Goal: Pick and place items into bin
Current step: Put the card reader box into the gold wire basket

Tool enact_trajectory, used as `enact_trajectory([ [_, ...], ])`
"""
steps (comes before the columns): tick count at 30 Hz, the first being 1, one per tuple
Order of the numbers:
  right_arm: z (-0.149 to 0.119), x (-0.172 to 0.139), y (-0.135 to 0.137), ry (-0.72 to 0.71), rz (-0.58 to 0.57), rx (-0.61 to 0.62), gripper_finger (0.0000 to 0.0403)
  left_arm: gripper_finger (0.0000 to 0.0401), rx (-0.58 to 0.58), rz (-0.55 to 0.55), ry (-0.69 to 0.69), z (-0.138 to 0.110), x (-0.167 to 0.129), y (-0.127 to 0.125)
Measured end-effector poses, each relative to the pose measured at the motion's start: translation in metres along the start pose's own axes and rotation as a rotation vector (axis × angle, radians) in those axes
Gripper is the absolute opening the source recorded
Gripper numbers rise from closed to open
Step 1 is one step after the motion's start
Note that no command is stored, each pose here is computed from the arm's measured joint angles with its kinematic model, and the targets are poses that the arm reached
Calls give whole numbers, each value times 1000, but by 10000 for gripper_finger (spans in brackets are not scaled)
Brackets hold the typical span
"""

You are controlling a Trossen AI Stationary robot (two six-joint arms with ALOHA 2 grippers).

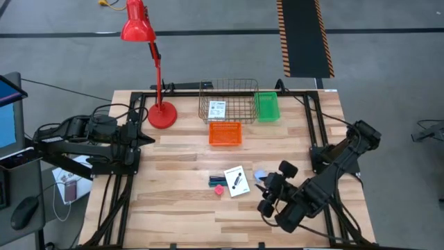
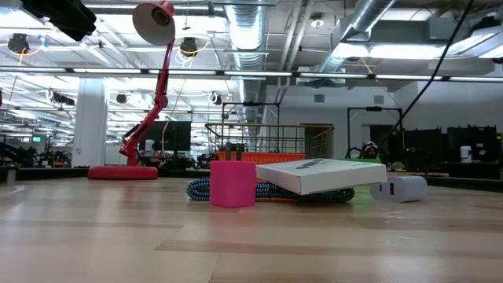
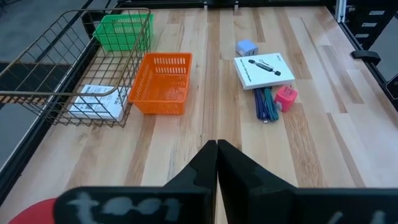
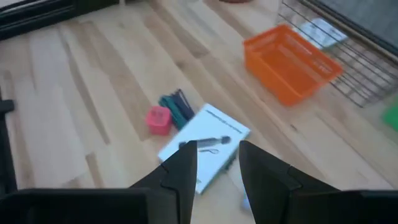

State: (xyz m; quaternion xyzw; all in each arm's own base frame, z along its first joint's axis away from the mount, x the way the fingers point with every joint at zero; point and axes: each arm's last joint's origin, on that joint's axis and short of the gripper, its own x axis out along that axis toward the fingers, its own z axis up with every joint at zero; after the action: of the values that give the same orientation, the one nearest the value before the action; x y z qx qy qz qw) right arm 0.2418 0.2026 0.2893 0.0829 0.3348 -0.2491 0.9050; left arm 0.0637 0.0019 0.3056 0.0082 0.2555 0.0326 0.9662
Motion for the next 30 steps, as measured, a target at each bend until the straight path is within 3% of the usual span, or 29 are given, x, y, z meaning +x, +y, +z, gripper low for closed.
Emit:
enact_trajectory([
  [10, 7, 17, -3, 202, 41, 132, 113, 0, 2, 0, 0, 0, 0, 0],
  [16, -1, 7, 3, 177, 46, 291, 113, 0, 1, 0, 0, 0, 0, 0],
  [22, -24, 6, 20, 76, 9, 554, 113, 0, 2, 0, 0, 0, 0, 0],
  [30, -77, 38, 62, 103, -16, 818, 113, 0, 2, 0, 0, 0, 0, 0],
])
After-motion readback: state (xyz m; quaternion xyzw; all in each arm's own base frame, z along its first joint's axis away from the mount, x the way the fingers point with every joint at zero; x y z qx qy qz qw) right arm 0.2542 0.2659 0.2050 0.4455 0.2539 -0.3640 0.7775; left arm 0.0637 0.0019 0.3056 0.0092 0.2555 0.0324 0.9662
